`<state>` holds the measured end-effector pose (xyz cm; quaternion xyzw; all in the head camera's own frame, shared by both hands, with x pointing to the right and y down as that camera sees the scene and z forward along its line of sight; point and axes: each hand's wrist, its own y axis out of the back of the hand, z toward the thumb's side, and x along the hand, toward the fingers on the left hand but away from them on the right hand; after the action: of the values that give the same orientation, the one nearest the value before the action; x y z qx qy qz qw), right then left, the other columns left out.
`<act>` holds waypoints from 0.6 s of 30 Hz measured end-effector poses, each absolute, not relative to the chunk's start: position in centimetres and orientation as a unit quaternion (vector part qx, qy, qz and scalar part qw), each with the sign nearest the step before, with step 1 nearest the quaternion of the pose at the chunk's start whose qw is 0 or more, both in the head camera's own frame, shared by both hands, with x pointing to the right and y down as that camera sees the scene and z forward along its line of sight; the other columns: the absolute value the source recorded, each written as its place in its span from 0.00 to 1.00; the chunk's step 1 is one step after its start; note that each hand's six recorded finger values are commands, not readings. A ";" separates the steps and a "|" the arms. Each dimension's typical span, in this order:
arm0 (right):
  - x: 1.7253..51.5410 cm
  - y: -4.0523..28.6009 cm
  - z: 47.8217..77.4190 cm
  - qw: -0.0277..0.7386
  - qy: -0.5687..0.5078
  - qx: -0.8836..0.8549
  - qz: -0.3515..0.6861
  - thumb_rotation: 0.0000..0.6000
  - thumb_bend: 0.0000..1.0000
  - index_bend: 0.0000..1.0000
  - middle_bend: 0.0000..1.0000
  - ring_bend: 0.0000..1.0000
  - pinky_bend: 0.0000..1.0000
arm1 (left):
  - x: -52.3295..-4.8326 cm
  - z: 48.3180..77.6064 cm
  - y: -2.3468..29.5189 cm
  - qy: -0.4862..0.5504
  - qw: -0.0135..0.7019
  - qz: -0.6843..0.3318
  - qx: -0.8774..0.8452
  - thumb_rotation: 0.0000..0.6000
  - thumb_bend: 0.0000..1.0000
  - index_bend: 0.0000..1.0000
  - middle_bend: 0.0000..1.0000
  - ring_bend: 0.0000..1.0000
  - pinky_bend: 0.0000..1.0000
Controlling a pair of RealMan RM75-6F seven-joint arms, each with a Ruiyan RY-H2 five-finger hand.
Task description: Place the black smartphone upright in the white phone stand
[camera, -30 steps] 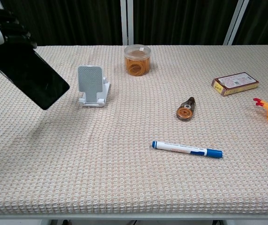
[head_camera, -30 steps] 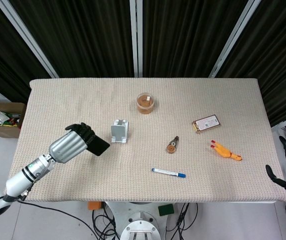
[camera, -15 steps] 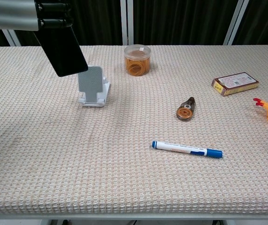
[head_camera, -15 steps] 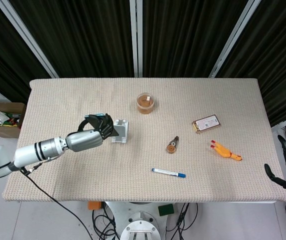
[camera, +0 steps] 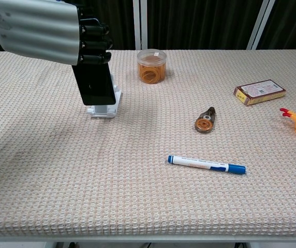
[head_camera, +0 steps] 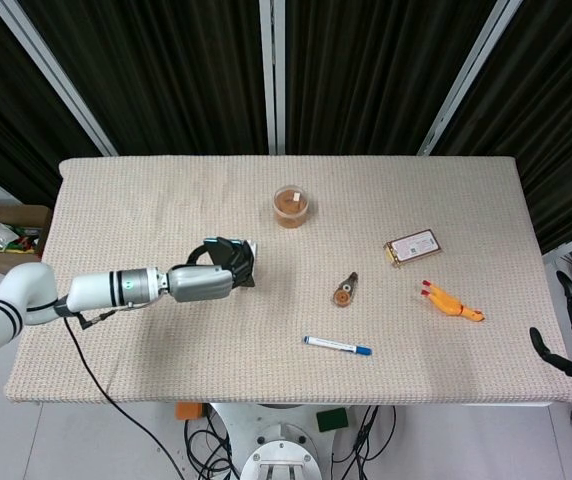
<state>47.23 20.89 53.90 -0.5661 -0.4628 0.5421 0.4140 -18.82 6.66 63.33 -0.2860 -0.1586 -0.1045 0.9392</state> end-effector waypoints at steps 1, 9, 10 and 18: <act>47.3 20.9 54.0 0.413 -0.463 -0.566 0.543 0.93 0.33 0.00 0.00 0.00 0.00 | -18.8 63.5 6.5 -0.161 0.939 -0.104 -0.286 1.00 0.33 0.73 0.75 0.56 0.59; 47.7 21.0 54.2 0.409 -0.467 -0.564 0.545 0.93 0.33 0.00 0.00 0.00 0.00 | -18.2 64.6 5.8 -0.182 0.935 -0.102 -0.287 1.00 0.34 0.73 0.75 0.56 0.59; 47.7 21.1 54.2 0.409 -0.467 -0.564 0.545 0.93 0.33 0.00 0.00 0.00 0.00 | -18.1 64.7 5.7 -0.184 0.935 -0.102 -0.287 1.00 0.34 0.74 0.75 0.56 0.59; 48.1 21.1 54.4 0.403 -0.469 -0.563 0.548 0.93 0.33 0.00 0.00 0.00 0.00 | -17.7 65.5 5.6 -0.192 0.931 -0.098 -0.294 1.00 0.34 0.74 0.74 0.56 0.58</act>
<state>48.12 21.12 54.43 -0.5627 -0.4690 0.5483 0.4034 -17.70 5.58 65.52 -0.2936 -0.1917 -0.0976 0.9314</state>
